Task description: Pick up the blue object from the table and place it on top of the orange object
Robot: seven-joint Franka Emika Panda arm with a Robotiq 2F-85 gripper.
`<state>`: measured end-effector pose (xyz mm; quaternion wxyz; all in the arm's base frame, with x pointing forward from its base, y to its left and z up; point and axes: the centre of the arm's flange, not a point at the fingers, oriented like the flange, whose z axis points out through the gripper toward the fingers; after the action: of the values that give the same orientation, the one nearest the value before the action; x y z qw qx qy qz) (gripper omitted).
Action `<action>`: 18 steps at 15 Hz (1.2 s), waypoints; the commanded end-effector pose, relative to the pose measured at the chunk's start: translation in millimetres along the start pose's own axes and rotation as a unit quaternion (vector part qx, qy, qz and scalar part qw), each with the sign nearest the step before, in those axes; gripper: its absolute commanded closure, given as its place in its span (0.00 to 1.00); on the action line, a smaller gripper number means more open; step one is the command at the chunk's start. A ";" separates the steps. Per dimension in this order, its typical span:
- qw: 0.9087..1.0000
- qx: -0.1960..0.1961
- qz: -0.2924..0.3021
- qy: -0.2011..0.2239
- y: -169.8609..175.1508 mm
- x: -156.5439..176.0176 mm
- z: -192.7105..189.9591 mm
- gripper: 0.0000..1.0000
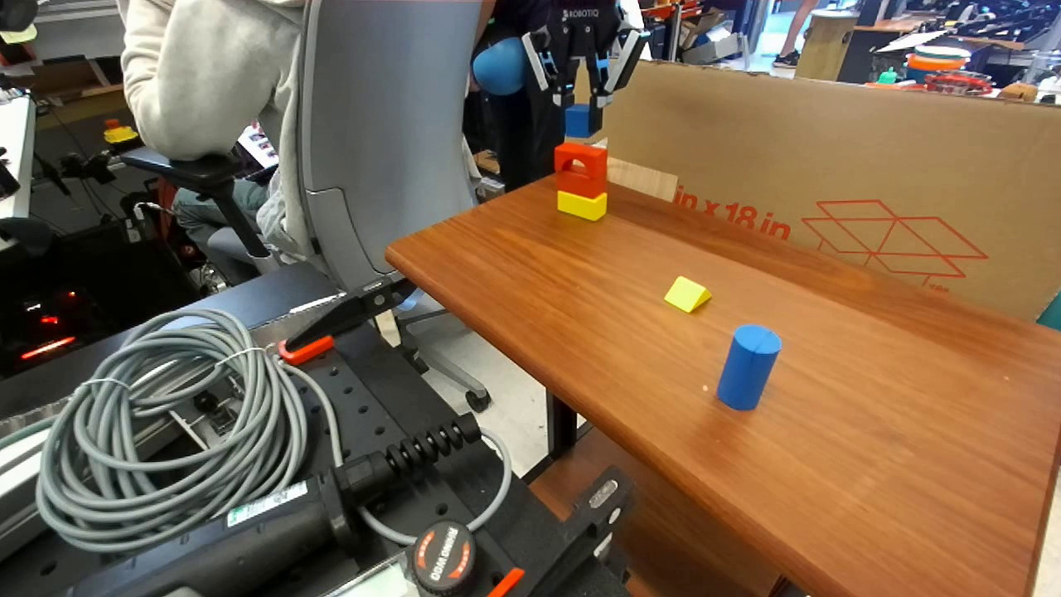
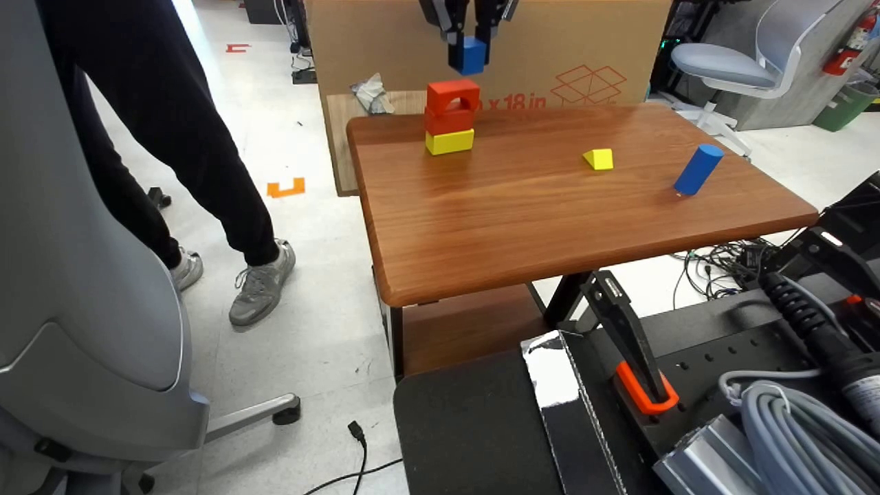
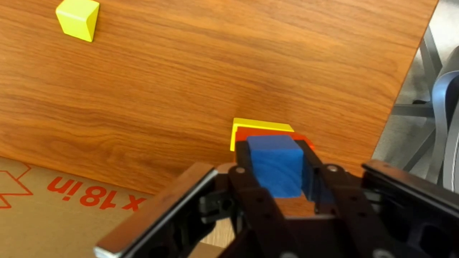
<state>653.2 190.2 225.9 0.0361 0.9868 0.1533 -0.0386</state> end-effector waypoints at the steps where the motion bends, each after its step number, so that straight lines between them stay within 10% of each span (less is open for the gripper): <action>1: 1.000 0.002 -0.004 -0.016 -2.1 15.8 1.3 0.91; 13: 1.000 0.005 -0.007 -0.022 -6.7 27.4 13.9 0.91; 14: 1.000 0.007 -0.006 -0.024 -6.7 27.8 14.3 0.41; 18: 1.000 0.008 -0.014 -0.023 -10.2 20.7 8.5 0.19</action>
<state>665.3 200.5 208.3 0.0378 0.9853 0.1570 -0.0560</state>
